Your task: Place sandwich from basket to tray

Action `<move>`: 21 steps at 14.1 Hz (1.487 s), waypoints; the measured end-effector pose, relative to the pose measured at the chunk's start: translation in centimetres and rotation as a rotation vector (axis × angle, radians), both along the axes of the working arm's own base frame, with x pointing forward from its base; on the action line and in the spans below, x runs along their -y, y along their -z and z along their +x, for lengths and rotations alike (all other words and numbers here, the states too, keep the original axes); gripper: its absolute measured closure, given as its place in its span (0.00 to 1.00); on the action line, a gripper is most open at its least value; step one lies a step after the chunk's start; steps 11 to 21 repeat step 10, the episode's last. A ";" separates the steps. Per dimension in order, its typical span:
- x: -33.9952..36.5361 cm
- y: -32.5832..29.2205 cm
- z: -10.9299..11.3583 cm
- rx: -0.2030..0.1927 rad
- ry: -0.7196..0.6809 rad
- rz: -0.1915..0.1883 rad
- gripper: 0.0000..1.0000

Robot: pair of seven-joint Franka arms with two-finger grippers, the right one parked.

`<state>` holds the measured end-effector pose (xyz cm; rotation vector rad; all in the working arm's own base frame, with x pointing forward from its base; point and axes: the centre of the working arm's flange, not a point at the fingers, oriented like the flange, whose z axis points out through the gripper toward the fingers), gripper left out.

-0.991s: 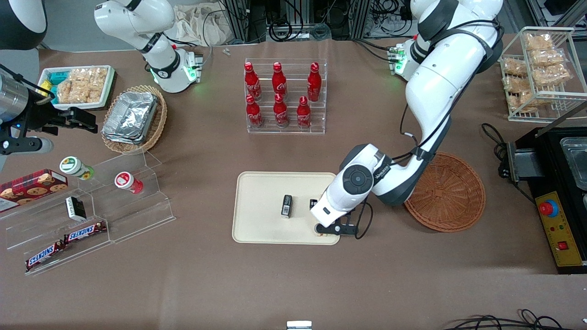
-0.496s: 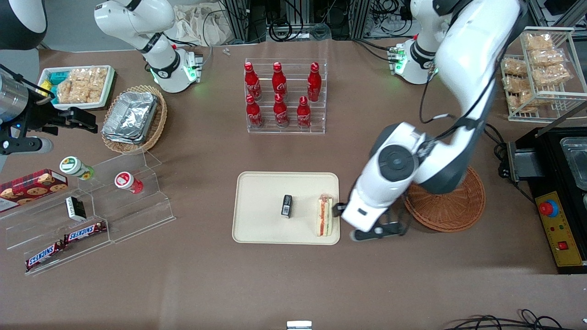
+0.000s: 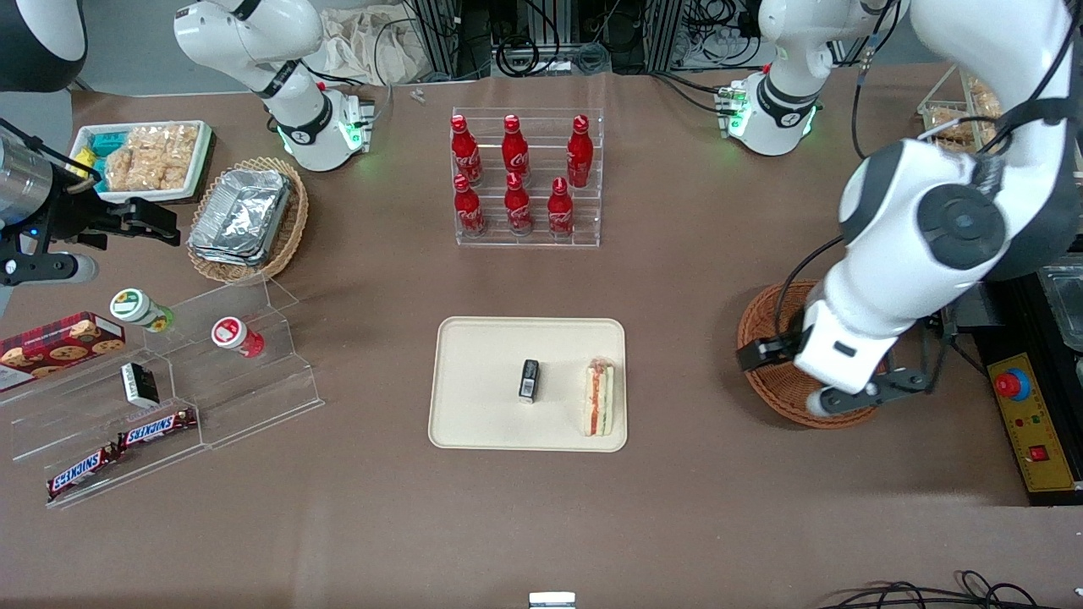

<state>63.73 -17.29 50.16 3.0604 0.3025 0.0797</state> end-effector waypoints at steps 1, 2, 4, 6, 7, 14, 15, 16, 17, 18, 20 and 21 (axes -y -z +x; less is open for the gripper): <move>-1.6 0.0 -0.7 -0.012 0.021 0.009 0.00; -3.1 0.2 -1.4 -0.025 0.035 0.015 0.00; -6.0 0.5 -2.6 -0.044 0.089 0.019 0.00; -9.4 0.4 -4.1 -0.052 0.162 0.016 0.00; -10.9 0.1 -4.9 -0.056 0.205 0.016 0.00; -12.3 -0.9 -6.0 -0.074 0.255 0.019 0.00; -12.3 -0.9 -6.0 -0.074 0.255 0.019 0.00; -12.3 -0.9 -6.0 -0.074 0.255 0.019 0.00; -12.3 -0.9 -6.0 -0.074 0.255 0.019 0.00; -12.3 -0.9 -6.0 -0.074 0.255 0.019 0.00; -12.3 -0.9 -6.0 -0.074 0.255 0.019 0.00; -12.3 -0.9 -6.0 -0.074 0.255 0.019 0.00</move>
